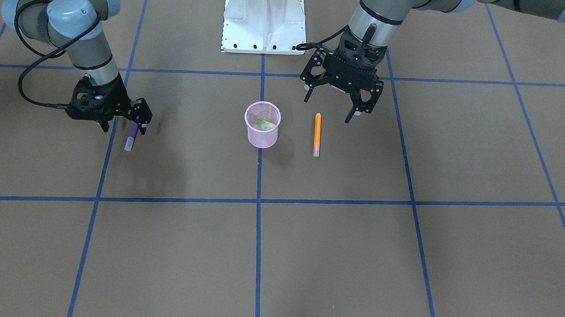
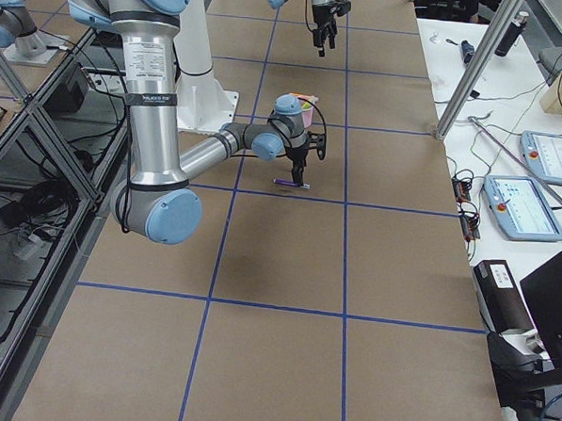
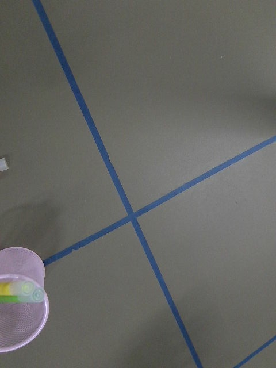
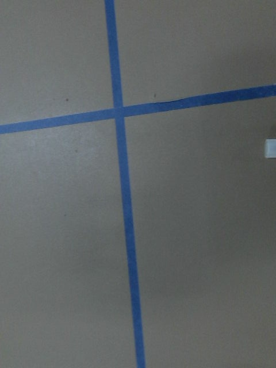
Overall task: Collect pens into pen holder
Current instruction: 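Lower the right gripper onto the purple marker while the left arm withdraws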
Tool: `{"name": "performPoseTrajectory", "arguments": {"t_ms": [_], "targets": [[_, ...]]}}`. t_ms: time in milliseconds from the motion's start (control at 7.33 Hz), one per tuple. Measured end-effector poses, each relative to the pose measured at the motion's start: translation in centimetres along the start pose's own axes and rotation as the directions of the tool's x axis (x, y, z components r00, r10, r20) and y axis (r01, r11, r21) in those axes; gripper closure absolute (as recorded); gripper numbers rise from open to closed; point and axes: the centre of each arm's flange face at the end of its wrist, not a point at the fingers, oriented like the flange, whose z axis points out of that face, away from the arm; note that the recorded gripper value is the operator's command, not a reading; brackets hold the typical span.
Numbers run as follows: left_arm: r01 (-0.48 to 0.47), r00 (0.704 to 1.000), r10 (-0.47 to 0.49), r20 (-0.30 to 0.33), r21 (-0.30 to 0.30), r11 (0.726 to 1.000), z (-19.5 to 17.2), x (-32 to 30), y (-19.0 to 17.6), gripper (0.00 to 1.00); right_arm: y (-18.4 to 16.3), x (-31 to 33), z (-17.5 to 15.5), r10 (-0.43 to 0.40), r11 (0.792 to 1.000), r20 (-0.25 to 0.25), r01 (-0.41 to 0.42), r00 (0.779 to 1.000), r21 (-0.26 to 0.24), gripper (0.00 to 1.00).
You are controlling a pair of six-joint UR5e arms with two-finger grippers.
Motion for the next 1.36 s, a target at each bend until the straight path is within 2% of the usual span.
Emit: {"name": "performPoseTrajectory", "arguments": {"t_ms": [136,409,545,1227,1364], "targets": [[0.001,1.0,-0.001,-0.002,0.003,1.0,-0.1,0.1,0.0,0.01,0.5,-0.2,1.1,-0.006,1.0,-0.012,0.006,1.0,-0.014,0.26],[0.003,1.0,-0.003,-0.007,0.007,1.0,-0.3,0.4,-0.2,0.01,1.3,-0.4,2.1,-0.015,1.0,-0.024,0.014,1.0,-0.026,0.36],[0.003,1.0,-0.003,-0.009,0.008,1.0,-0.3,0.5,-0.2,0.01,1.6,-0.4,2.3,-0.013,0.999,-0.027,0.012,1.0,-0.029,0.45],[0.001,1.0,-0.001,-0.006,0.011,1.0,-0.2,0.8,-0.2,0.01,2.2,-0.1,2.4,0.03,0.999,-0.031,-0.031,0.999,-0.041,0.5],[0.001,1.0,-0.001,-0.006,0.011,1.0,-0.2,0.8,-0.2,0.01,2.3,0.0,2.4,0.031,0.999,-0.033,-0.032,0.999,-0.042,0.64]]}}
